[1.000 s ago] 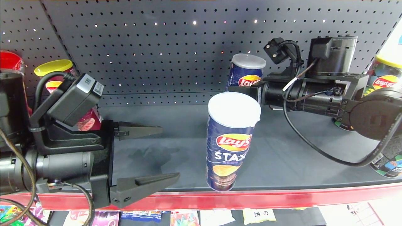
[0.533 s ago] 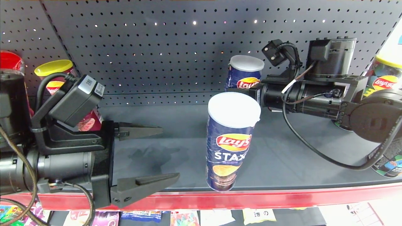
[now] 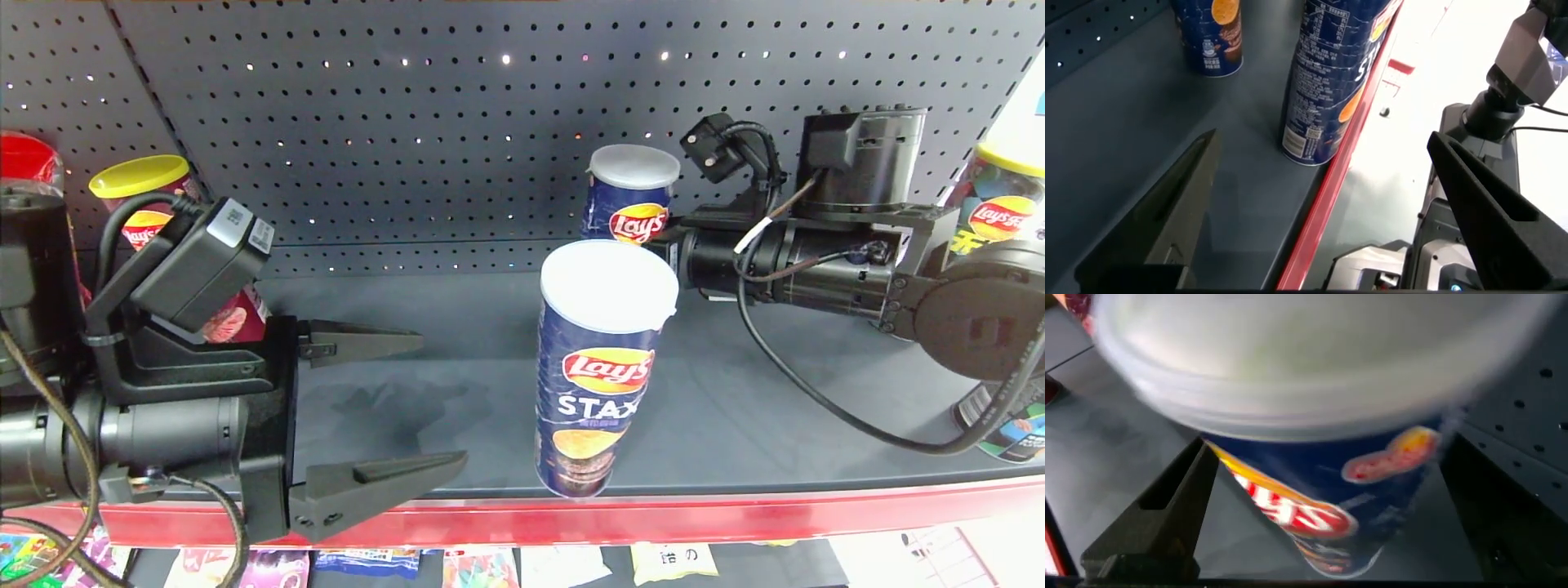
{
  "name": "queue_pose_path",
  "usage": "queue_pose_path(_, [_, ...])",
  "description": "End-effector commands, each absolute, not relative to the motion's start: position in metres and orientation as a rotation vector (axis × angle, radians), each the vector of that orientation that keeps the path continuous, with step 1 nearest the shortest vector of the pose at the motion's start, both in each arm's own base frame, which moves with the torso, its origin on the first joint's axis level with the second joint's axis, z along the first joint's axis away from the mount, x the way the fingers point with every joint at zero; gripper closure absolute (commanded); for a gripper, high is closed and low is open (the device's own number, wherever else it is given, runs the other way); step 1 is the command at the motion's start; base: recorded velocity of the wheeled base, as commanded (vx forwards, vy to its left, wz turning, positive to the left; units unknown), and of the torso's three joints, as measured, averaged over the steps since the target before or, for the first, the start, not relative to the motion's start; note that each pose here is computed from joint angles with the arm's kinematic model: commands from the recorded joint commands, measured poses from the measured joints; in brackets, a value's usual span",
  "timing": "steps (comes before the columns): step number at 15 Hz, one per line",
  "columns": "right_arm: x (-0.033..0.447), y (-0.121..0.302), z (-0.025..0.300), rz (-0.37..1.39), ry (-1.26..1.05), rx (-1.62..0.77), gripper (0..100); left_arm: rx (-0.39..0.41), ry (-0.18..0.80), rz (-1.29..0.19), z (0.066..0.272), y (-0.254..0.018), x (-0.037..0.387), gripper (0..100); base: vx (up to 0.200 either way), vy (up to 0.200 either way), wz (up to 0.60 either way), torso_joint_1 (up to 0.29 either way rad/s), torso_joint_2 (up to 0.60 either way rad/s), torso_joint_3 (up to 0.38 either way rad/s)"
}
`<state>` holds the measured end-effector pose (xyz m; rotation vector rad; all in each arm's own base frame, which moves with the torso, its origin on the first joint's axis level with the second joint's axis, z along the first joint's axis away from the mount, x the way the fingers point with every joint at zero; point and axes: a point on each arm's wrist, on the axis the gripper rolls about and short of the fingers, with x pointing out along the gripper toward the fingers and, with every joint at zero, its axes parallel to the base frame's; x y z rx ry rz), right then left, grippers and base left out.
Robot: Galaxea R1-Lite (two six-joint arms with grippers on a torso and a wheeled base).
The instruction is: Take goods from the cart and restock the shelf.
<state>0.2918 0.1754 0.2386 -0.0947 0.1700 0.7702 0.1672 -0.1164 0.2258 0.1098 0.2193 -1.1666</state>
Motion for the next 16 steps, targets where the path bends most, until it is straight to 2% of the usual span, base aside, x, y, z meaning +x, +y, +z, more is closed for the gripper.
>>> queue_pose_path(1, [0.282,0.17,0.242,0.77,0.163,-0.094,0,0.11,0.223,-1.167,0.225,-0.117,0.168,0,0.0,0.0,0.0,0.0,0.0,0.0])
queue_pose_path(9, [0.236,0.139,0.248,0.714,0.156,-0.092,0,0.109,0.244,-1.166,0.219,-0.115,0.166,0,0.0,0.0,0.0,0.0,0.0,0.0])
queue_pose_path(16, [0.193,0.106,0.235,0.666,0.178,-0.095,0,0.113,0.28,-1.121,0.207,-0.107,0.159,0,0.0,0.0,0.0,0.0,0.0,0.0])
